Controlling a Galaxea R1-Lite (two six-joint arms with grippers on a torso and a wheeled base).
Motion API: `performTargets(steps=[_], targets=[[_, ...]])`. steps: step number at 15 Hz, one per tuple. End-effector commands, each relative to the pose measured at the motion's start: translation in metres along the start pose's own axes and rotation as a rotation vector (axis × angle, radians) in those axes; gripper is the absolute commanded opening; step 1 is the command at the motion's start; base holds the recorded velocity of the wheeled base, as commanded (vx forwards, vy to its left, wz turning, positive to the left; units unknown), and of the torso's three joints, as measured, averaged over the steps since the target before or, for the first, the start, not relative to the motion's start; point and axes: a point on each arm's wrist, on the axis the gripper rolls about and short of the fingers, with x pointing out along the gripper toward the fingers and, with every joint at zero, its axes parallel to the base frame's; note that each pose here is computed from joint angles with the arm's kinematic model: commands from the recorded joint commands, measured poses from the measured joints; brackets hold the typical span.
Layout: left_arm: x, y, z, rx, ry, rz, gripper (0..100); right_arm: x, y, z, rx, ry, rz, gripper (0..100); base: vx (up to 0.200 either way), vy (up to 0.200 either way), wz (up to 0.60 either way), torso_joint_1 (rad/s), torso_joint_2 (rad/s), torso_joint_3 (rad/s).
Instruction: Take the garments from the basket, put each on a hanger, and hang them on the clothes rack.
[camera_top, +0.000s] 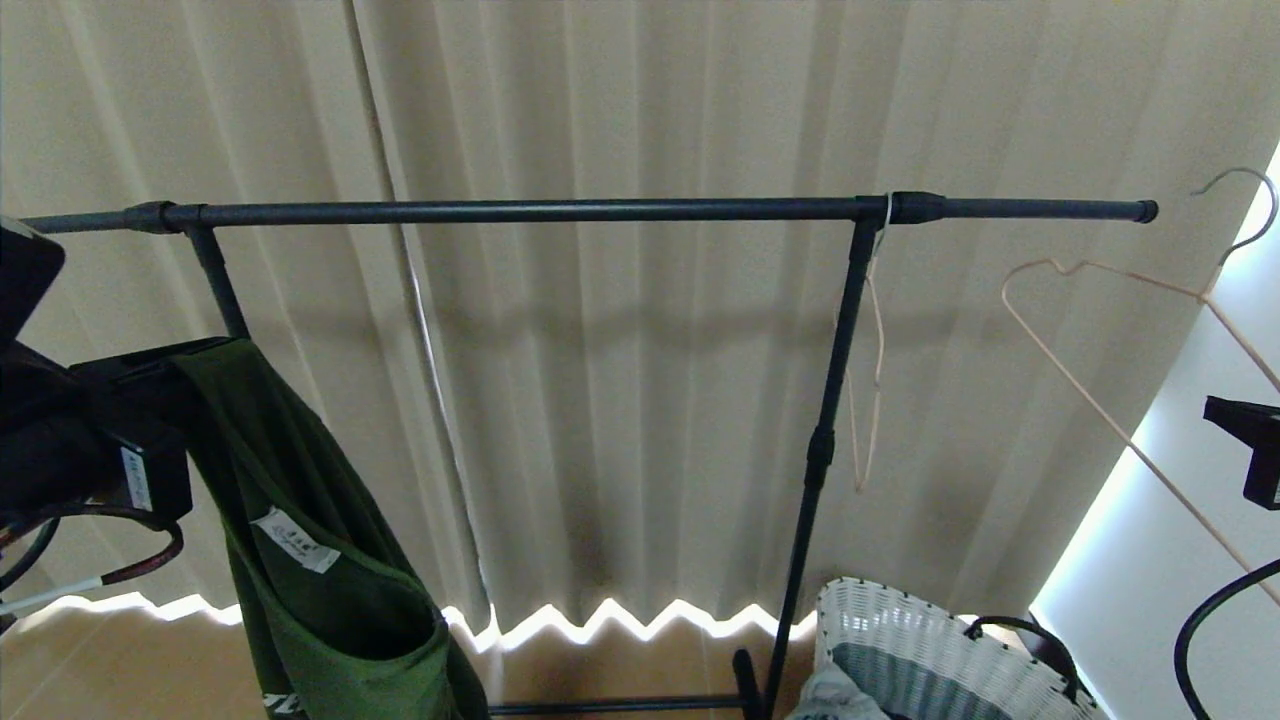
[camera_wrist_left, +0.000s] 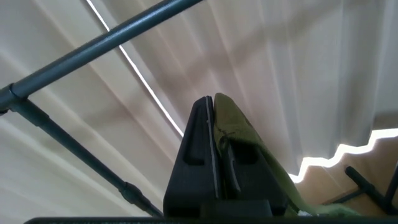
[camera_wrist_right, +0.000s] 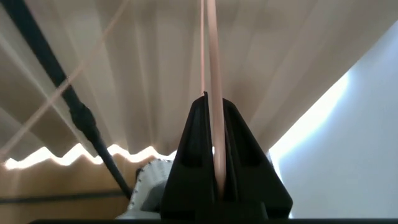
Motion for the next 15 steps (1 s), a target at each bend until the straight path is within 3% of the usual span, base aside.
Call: performTargets(steps=[1,7,15], targets=[[0.0,0.0,-0.001,0.0,0.002,-0.001,0,-0.003,0.0,-0.002,0.0,0.0,0.001,0,-0.2,0.0,0.0,0.002,0.01,0.002],[0.003,-0.008,-0.019,0.002,0.018,-0.006,0,-0.013,0.004,-0.016,-0.005,0.004,0.059,0,-0.033,0.0,0.0,0.0,0.0,0.0],[0.008,-0.006,-0.017,-0.003,0.005,0.015,0,-0.037,0.008,-0.02,-0.013,-0.058,0.135,0,0.0,0.025,0.0,0.001,0.0,0.0]])
